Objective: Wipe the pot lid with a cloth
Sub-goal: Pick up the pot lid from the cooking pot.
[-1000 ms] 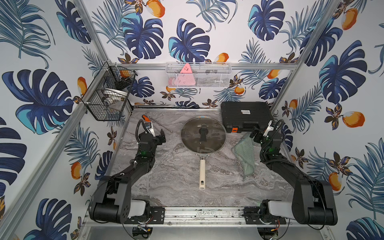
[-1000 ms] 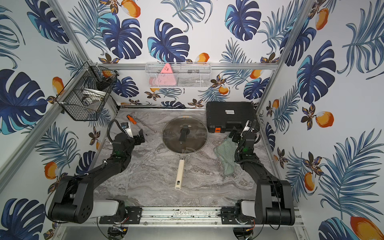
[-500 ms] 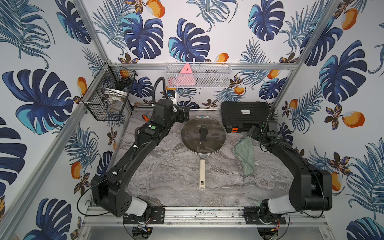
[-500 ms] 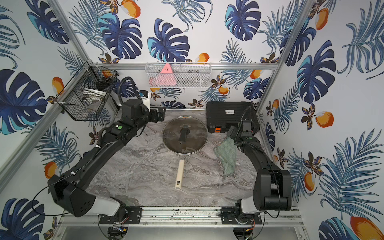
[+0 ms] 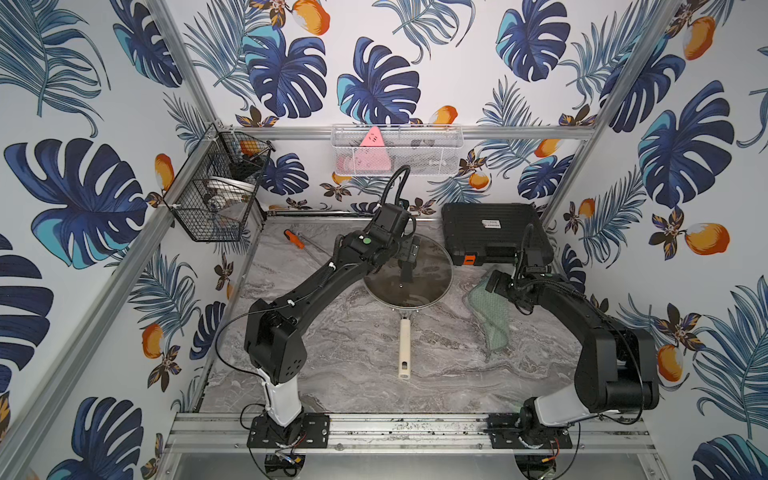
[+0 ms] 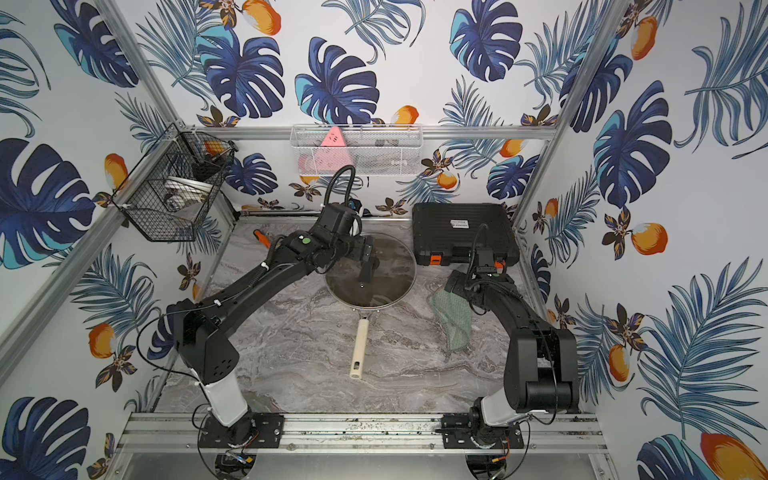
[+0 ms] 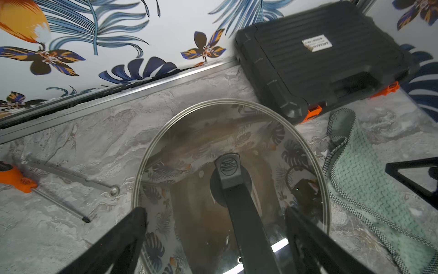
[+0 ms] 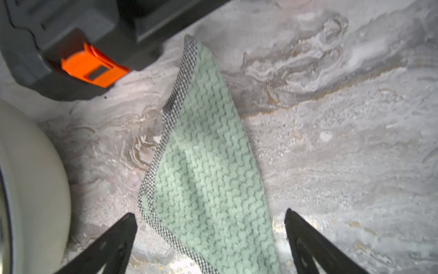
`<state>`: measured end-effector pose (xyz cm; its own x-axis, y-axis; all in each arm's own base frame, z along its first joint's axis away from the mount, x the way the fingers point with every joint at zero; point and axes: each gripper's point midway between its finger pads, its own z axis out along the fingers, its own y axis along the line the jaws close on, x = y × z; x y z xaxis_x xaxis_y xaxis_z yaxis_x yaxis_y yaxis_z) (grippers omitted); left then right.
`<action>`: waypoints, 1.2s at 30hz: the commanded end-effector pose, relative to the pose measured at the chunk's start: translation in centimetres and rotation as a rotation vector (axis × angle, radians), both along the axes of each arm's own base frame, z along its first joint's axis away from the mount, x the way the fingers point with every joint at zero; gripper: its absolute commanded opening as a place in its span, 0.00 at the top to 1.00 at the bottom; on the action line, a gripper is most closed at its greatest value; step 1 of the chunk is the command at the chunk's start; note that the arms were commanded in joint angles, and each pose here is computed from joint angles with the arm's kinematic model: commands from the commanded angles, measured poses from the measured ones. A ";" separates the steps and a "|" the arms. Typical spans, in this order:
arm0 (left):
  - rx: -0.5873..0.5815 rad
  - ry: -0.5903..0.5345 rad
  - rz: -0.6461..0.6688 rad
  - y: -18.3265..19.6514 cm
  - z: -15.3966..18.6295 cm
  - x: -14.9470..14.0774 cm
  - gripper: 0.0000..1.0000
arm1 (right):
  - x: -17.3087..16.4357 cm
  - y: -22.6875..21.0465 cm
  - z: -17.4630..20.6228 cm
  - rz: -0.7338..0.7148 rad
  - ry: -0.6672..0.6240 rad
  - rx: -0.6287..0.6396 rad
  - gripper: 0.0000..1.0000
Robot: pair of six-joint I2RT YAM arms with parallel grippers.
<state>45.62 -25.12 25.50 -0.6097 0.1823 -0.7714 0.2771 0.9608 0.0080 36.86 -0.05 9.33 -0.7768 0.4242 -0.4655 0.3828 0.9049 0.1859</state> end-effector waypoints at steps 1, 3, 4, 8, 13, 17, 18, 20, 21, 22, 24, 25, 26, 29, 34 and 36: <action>0.015 -0.004 0.034 -0.2 -0.3 0.4 0.07 | -0.5 0.0 -0.1 -0.004 0.010 0.001 0.00; 0.028 0.012 0.035 -0.5 -0.9 0.7 0.08 | -0.5 0.1 -0.2 0.000 0.013 0.002 0.00; 0.038 0.026 0.035 -0.8 -1.3 0.8 0.10 | -0.5 0.1 -0.2 0.001 0.013 0.004 0.00; 0.048 0.050 0.024 -1.8 -2.2 1.0 0.14 | -0.2 0.4 -0.2 0.008 0.002 0.018 0.00; 0.079 0.089 0.034 -2.1 -3.9 0.9 0.17 | -0.2 0.5 -0.6 0.014 0.007 0.024 0.00; 0.098 0.128 0.051 -2.2 -5.0 0.9 0.20 | -0.2 0.7 -0.9 0.018 0.006 0.032 0.00; 0.094 0.135 0.053 -2.3 -5.3 1.0 0.21 | -0.3 0.7 -1.0 0.019 0.006 0.032 0.00; 0.090 0.152 0.051 -2.6 -5.9 1.0 0.24 | -0.3 0.7 -0.9 0.020 0.005 0.032 0.00; 0.086 0.157 0.052 -2.7 -6.1 1.0 0.23 | -0.2 0.7 -0.8 0.021 0.002 0.031 0.00; 0.085 0.164 0.054 -2.7 -6.4 1.0 0.23 | -0.2 0.7 -0.7 0.020 -0.001 0.028 0.00; 0.082 0.173 0.057 -2.8 -6.8 1.0 0.24 | -0.2 0.6 -0.6 0.020 -0.006 0.027 0.00; 0.083 0.177 0.057 -2.8 -7.0 0.9 0.25 | -0.2 0.6 -0.5 0.019 -0.008 0.026 0.00; 0.085 0.182 0.060 -2.8 -7.3 0.9 0.26 | -0.2 0.6 -0.5 0.020 -0.010 0.026 0.00; 0.091 0.191 0.062 -2.7 -7.7 0.9 0.27 | -0.2 0.7 -0.6 0.021 -0.009 0.031 0.00; 0.095 0.215 0.053 -3.0 -8.4 0.9 0.29 | -0.2 0.8 -0.6 0.022 -0.008 0.035 0.00; 0.102 0.229 0.051 -3.0 -8.9 0.9 0.30 | -0.2 0.8 -0.5 0.024 -0.012 0.034 0.00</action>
<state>46.73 -28.13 16.92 -0.7604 0.2247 -0.6094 0.2391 0.9692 0.0590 36.25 0.55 8.42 -0.7911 0.4210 -0.4437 0.3670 0.9071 0.2062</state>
